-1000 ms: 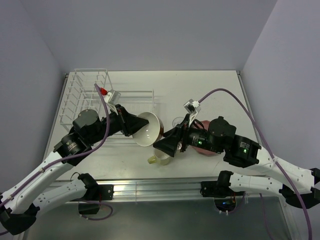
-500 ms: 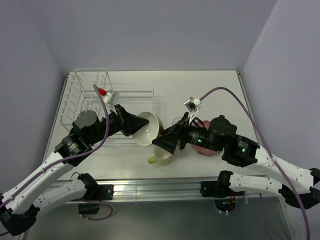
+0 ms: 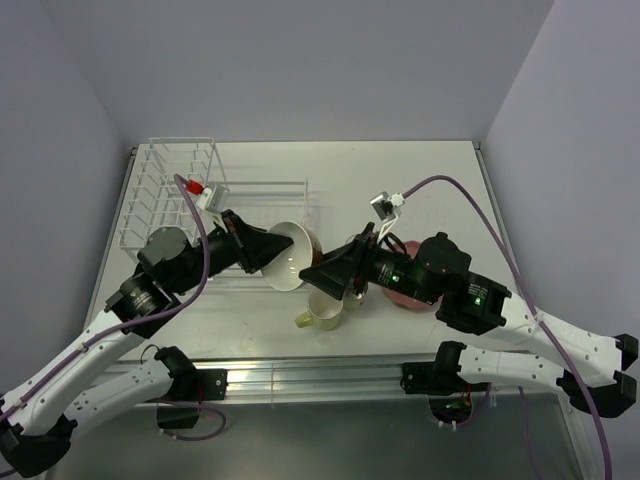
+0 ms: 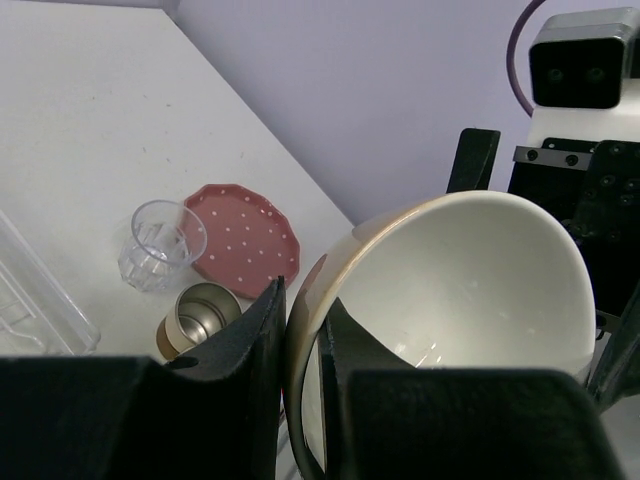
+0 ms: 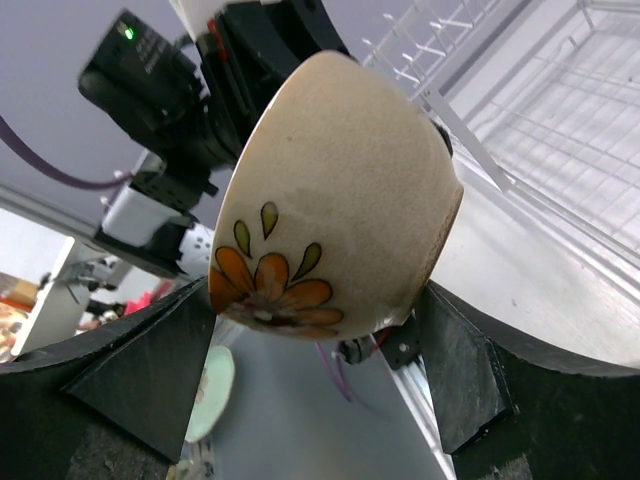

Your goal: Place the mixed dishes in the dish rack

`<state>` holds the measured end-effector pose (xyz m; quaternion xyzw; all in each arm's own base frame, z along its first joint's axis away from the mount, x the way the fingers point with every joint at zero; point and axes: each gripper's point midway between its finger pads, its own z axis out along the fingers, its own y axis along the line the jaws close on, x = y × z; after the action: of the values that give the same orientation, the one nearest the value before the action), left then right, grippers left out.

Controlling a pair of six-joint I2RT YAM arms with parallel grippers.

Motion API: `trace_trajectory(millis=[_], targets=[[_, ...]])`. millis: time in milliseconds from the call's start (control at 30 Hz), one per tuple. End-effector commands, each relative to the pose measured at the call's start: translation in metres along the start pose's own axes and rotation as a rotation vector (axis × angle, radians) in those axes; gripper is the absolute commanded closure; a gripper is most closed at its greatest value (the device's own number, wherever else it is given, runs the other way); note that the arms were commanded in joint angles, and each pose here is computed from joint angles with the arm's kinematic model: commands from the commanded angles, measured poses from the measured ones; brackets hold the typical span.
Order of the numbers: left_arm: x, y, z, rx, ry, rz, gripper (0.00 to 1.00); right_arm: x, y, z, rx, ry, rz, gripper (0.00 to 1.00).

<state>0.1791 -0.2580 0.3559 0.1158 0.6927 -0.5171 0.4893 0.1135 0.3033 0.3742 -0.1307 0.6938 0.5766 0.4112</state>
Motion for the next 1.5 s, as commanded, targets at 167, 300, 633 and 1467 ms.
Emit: trace_trajectory(millis=[167, 300, 633, 1467], targets=[[-0.026, -0.019, -0.004, 0.073, -0.12, 0.016, 1.0, -0.037, 0.034, 0.013, -0.138, -0.156, 0.07, 0.15], [-0.025, -0.016, -0.003, 0.055, -0.115, 0.022, 1.0, -0.034, 0.035, 0.022, -0.152, -0.144, 0.077, 0.32], [-0.024, 0.0, -0.004, -0.027, -0.093, 0.052, 1.0, -0.032, 0.035, 0.024, -0.157, -0.137, 0.053, 1.0], [-0.021, 0.024, -0.011, -0.077, -0.076, 0.053, 0.32, -0.033, 0.008, 0.037, -0.033, -0.153, 0.046, 1.0]])
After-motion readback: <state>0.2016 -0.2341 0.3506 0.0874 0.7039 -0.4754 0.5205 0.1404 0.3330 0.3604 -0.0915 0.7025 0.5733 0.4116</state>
